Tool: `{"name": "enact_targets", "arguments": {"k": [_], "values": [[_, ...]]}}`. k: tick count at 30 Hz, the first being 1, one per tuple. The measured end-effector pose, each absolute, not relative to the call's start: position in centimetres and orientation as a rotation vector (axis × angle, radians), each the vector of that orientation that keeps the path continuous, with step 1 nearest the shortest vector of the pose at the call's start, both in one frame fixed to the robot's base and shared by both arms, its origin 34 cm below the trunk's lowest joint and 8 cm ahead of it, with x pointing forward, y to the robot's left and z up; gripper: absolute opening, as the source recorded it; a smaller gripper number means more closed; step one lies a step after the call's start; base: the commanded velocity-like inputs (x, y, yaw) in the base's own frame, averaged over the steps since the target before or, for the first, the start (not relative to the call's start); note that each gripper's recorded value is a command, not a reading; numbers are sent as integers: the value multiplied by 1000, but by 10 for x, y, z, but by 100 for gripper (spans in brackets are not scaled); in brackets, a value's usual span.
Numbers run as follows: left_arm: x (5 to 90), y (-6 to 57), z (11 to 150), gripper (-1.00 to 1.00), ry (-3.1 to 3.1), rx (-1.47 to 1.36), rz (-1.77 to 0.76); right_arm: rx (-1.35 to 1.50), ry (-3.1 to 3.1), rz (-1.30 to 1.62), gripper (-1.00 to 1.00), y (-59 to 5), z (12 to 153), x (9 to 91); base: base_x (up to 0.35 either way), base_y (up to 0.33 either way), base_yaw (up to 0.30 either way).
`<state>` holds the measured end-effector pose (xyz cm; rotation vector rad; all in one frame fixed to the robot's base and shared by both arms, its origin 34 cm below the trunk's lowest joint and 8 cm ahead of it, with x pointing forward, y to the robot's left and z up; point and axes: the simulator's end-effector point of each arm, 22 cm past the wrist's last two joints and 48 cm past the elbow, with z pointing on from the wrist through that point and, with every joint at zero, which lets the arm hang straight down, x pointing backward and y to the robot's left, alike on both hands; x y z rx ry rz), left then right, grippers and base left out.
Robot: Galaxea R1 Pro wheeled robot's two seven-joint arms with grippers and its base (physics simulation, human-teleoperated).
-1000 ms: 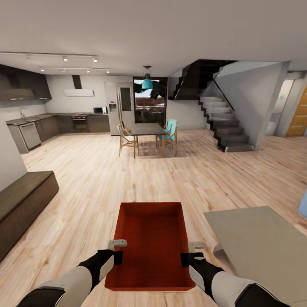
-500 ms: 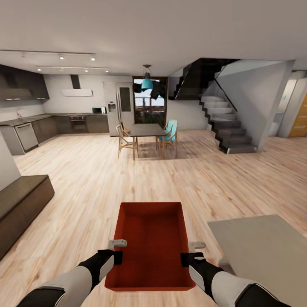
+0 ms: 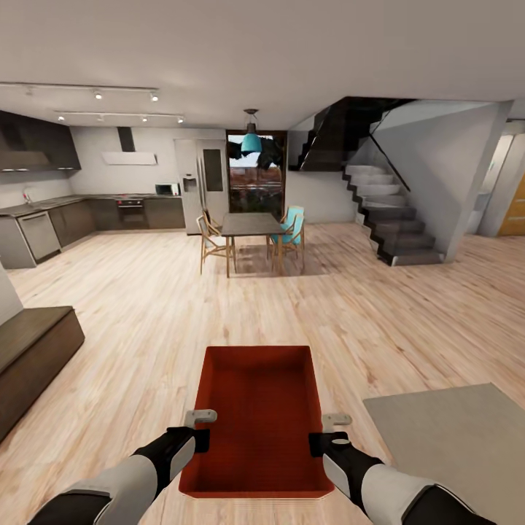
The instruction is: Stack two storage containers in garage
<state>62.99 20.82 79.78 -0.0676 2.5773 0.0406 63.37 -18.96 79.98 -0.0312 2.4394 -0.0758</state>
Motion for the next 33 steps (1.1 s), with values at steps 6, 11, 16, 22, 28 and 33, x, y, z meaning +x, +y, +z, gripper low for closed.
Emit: {"name": "enact_targets", "arguments": {"k": [6, 11, 16, 22, 28, 33], "values": [[630, 209, 798, -100, 2578, -67, 41, -30, 2440, -75, -100, -189, 800, 634, 321, 0, 0], [630, 209, 798, -100, 2579, -66, 41, -29, 2440, -75, -100, -189, 800, 633, 321, 0, 0], [630, 209, 798, -100, 2579, -66, 41, -29, 2441, -75, -100, -189, 799, 633, 321, 0, 0], [630, 209, 798, -100, 2579, -67, 42, -29, 2440, -74, -100, -189, 800, 633, 321, 0, 0], [630, 209, 798, -100, 2578, -66, 41, -29, 2440, -75, -100, -189, 800, 633, 321, 0, 0], [630, 209, 798, -100, 2578, -67, 41, -30, 2440, -75, -100, -189, 800, 633, 321, 0, 0]]}}
